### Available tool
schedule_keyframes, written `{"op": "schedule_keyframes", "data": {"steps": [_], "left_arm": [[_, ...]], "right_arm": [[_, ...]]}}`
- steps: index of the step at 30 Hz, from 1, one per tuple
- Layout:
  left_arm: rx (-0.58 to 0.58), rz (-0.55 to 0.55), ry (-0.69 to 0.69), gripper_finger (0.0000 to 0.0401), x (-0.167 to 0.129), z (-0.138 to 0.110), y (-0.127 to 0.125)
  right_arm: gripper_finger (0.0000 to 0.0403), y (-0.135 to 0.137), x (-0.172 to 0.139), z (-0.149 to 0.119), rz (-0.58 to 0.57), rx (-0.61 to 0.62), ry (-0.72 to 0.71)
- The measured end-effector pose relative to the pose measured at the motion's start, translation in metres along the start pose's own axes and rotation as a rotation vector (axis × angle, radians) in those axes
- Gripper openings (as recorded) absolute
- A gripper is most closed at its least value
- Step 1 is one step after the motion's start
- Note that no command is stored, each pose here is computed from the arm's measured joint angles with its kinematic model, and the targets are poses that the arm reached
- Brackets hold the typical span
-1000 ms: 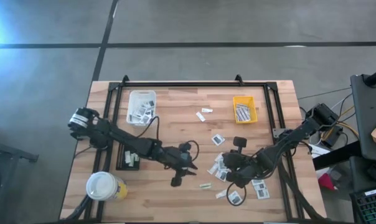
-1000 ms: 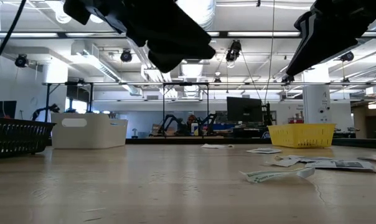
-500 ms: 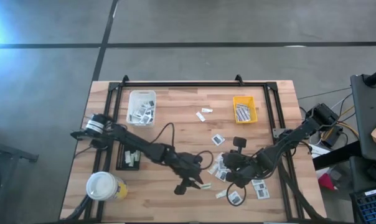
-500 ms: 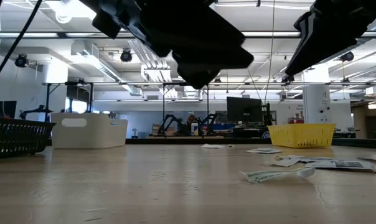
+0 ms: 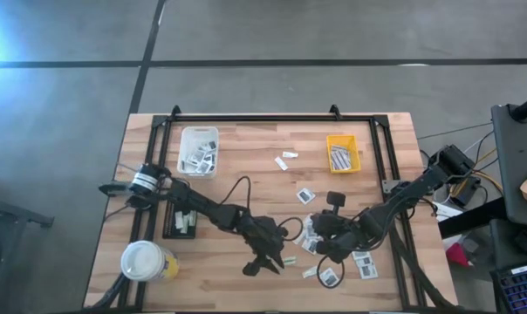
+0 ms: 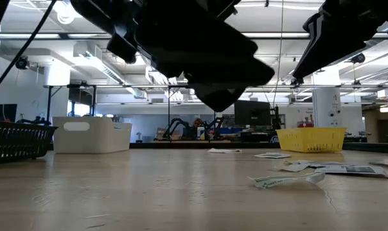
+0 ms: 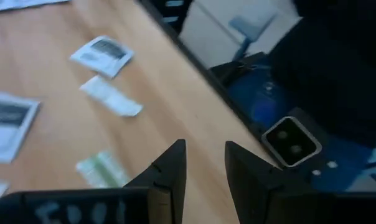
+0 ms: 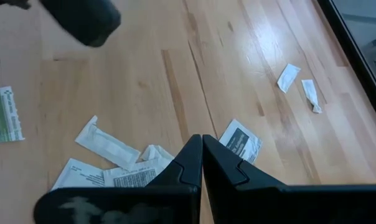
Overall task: Pick & Place First Aid Supplies
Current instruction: Put the green bandage pack into the black bin
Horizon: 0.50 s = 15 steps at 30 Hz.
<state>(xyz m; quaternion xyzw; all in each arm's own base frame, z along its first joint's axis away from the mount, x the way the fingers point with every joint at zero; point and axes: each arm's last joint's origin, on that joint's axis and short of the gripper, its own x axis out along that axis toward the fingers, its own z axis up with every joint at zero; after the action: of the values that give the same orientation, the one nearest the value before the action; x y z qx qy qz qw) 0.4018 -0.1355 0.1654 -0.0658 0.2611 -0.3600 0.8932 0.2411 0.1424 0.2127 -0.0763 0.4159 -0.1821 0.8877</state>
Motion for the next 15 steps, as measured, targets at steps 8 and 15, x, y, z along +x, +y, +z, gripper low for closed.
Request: {"op": "schedule_keyframes", "data": {"steps": [8,15], "left_arm": [[-0.006,-0.026,0.001,0.0103,0.005,-0.014,0.022],[-0.063,-0.041,0.015,0.0103,0.016,-0.026,0.041]], "right_arm": [[0.0009,0.000,0.000,0.000,0.000,0.000,-0.001],[0.0009,0.000,0.001,-0.002,-0.003,-0.004,0.002]]}}
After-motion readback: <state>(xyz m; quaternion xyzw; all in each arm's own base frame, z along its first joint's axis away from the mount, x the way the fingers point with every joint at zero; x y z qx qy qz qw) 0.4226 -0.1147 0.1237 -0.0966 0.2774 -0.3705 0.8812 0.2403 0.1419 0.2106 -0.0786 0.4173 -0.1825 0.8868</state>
